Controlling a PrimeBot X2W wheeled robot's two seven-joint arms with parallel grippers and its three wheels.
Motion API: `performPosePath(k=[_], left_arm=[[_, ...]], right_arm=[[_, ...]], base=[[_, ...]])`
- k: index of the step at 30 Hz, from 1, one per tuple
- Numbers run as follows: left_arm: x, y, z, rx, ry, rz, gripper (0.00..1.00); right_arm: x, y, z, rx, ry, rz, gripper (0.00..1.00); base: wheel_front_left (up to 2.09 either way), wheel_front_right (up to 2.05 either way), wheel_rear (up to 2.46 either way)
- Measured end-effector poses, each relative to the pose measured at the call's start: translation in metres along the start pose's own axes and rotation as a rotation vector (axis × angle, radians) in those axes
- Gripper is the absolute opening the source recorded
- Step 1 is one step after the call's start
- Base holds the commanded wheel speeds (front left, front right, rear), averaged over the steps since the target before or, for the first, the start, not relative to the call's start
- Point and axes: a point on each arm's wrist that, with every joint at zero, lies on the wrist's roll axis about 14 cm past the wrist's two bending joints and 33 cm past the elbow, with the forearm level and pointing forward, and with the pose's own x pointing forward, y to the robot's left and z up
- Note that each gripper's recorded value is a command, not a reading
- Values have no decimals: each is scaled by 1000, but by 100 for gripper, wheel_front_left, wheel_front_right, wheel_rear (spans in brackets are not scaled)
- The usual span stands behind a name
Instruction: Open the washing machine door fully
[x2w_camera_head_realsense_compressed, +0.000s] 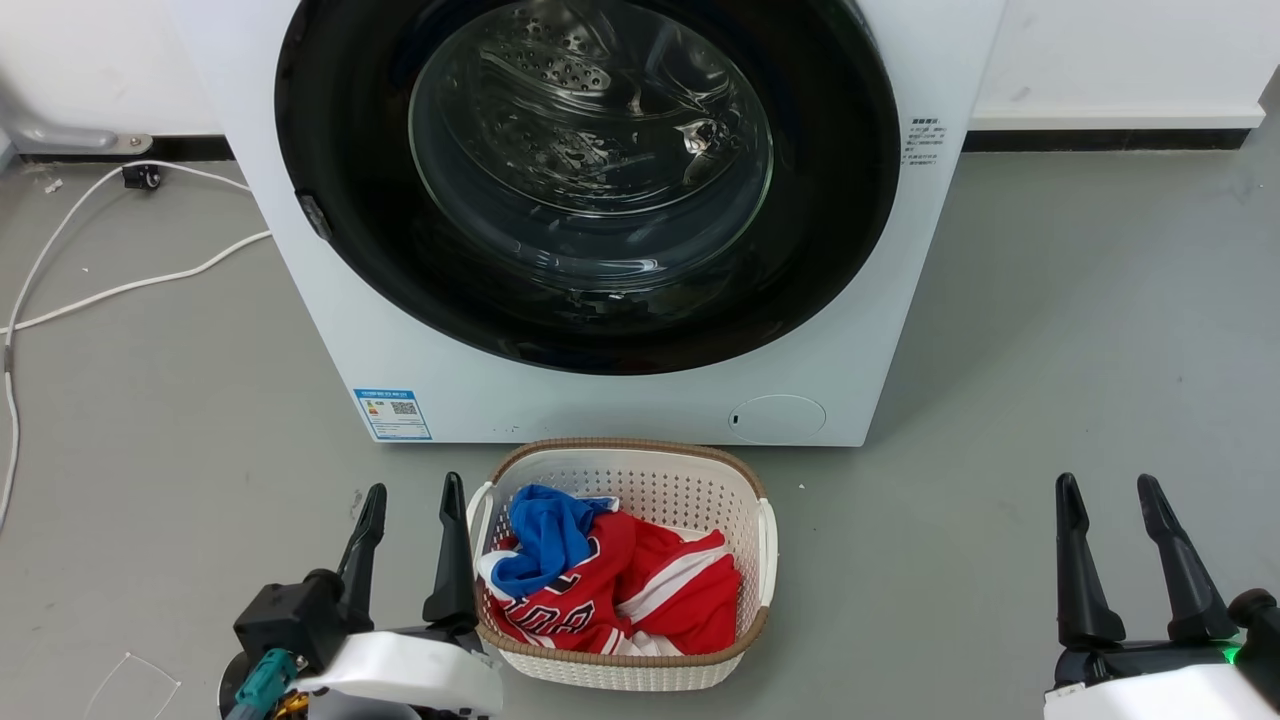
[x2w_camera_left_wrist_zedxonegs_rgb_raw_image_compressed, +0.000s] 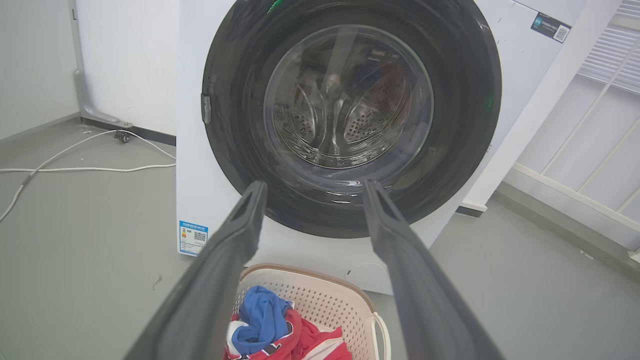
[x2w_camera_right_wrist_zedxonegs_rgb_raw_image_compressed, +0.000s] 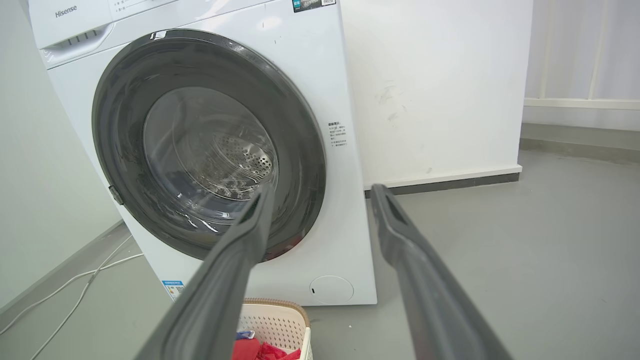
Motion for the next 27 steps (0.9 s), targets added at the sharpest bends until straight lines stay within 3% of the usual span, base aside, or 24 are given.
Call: performPosePath(k=[27], left_arm=[[-7,-4,-2,138,-27,-22,100]], right_arm=[[-8,13,2,-127,-24,55,100]], base=[[0,0,0]])
